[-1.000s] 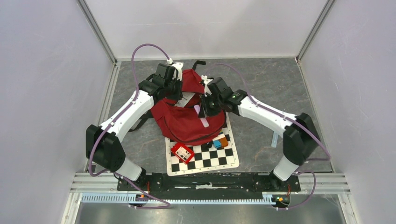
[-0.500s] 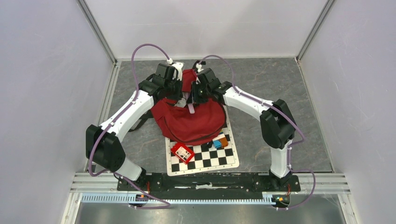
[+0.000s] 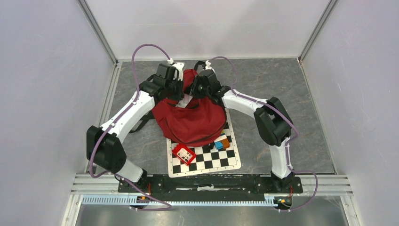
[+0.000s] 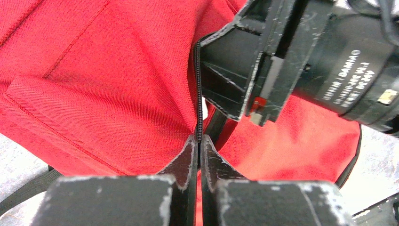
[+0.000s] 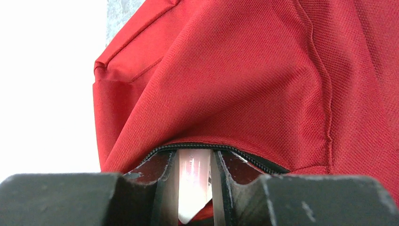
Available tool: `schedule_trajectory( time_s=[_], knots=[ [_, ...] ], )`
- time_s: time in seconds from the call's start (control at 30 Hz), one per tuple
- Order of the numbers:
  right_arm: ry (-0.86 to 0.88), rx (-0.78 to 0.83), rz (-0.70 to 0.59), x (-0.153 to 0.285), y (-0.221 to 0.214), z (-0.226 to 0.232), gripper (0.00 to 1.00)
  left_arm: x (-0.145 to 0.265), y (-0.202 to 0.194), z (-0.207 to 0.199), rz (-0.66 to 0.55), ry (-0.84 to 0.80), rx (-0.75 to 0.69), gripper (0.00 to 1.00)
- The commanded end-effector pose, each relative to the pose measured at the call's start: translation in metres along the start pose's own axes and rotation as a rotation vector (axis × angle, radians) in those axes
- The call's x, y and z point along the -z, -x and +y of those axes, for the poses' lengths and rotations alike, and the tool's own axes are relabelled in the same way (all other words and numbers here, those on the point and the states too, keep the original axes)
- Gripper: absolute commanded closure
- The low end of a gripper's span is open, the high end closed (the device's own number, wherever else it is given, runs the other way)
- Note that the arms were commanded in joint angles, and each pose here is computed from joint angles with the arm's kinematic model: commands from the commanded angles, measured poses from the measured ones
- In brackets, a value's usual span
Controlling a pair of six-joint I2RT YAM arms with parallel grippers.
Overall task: Pack the student bag
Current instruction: Place the stationery in the student bag.
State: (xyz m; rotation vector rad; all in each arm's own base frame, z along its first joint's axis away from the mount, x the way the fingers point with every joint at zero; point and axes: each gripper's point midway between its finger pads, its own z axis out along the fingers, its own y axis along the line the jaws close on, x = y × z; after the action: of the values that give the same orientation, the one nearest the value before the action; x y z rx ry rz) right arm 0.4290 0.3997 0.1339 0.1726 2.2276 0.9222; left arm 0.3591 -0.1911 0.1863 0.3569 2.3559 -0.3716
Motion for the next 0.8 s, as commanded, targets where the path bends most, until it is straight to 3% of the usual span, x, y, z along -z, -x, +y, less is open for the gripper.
schedule_trajectory(
  time_s=[0.0,0.17,0.37,0.77],
  knots=[
    [0.065,-0.055,-0.179,-0.015,0.035,0.028,1.0,0.015,0.022,-0.022,-0.072,-0.093,0.038,0.98],
    [0.054,-0.072,-0.204,-0.018,0.026,0.023,1.0,0.015,0.022,-0.019,-0.073,-0.088,0.042,0.98],
    [0.009,-0.068,-0.237,-0.006,0.022,0.008,0.73,0.016,0.024,-0.017,-0.078,-0.088,0.047,0.98],
    [-0.019,-0.016,-0.243,0.009,0.021,0.002,0.49,0.017,0.026,-0.013,-0.082,-0.086,0.061,0.98]
  ],
)
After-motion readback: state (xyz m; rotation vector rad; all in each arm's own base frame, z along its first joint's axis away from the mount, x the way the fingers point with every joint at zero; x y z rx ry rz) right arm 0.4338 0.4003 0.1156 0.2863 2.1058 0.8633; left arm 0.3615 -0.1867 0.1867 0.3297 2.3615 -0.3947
